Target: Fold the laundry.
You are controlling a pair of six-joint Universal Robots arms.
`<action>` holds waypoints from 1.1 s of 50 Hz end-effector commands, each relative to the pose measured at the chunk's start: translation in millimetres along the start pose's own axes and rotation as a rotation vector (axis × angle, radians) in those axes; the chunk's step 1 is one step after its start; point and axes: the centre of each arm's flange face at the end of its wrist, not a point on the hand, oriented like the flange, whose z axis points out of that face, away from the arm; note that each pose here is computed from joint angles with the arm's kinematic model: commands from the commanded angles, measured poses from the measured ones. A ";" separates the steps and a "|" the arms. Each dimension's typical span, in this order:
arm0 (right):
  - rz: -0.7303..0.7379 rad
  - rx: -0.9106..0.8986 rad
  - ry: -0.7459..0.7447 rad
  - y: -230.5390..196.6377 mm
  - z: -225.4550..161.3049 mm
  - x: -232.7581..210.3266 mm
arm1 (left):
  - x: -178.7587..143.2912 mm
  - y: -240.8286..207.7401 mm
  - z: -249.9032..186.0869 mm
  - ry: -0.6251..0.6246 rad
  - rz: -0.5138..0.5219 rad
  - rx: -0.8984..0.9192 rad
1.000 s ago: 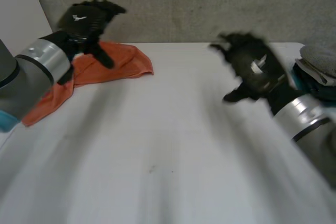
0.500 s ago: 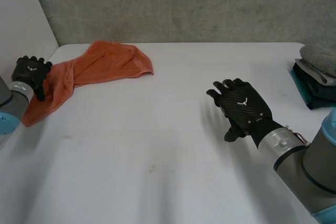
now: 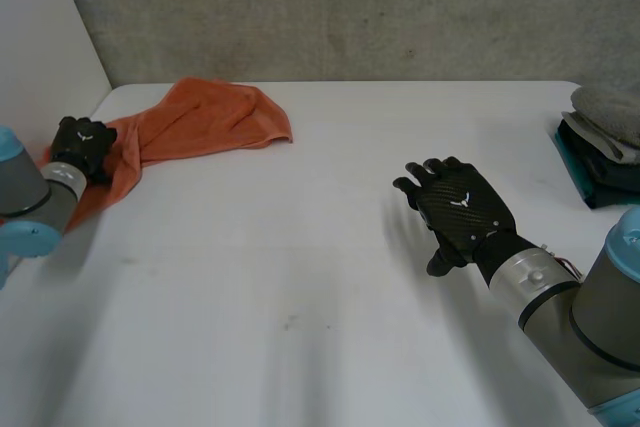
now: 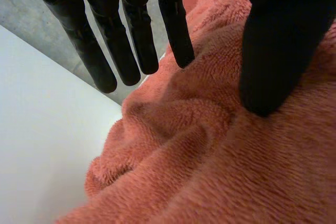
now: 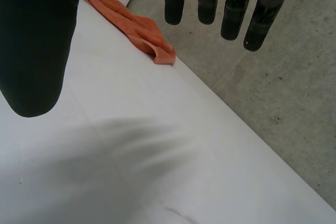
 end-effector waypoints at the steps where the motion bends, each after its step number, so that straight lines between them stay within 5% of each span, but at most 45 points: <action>1: -0.001 0.002 0.002 -0.2 0.4 0.3 | 6.5 -2.4 0.4 0.013 -0.001 0.006; 11: 0.001 -0.001 0.017 1.0 1.0 5.3 | 25.9 -59.5 -18.1 0.019 -0.050 0.030; 19: 0.004 -0.013 0.089 4.5 4.5 26.4 | 25.3 -185.1 -83.9 0.107 -0.389 0.205; 24: 0.010 -0.029 0.142 8.2 5.6 41.6 | 59.4 -247.7 -146.7 0.270 -0.577 0.276; 33: 0.010 -0.035 0.204 11.7 7.5 63.4 | 144.9 -299.3 -249.3 0.651 -0.717 0.307; 36: 0.010 -0.037 0.214 12.1 7.9 67.7 | 157.2 -312.7 -264.6 0.684 -0.711 0.352; 39: 0.010 -0.040 0.216 13.0 7.9 68.6 | 146.4 -305.0 -243.6 0.584 -0.676 0.363; 48: 0.006 -0.038 0.207 12.2 7.9 65.6 | 95.6 -212.0 -140.0 0.214 -0.189 0.227; 55: 0.007 -0.040 0.197 13.0 8.1 62.6 | 42.7 -134.5 -78.9 0.080 0.038 0.110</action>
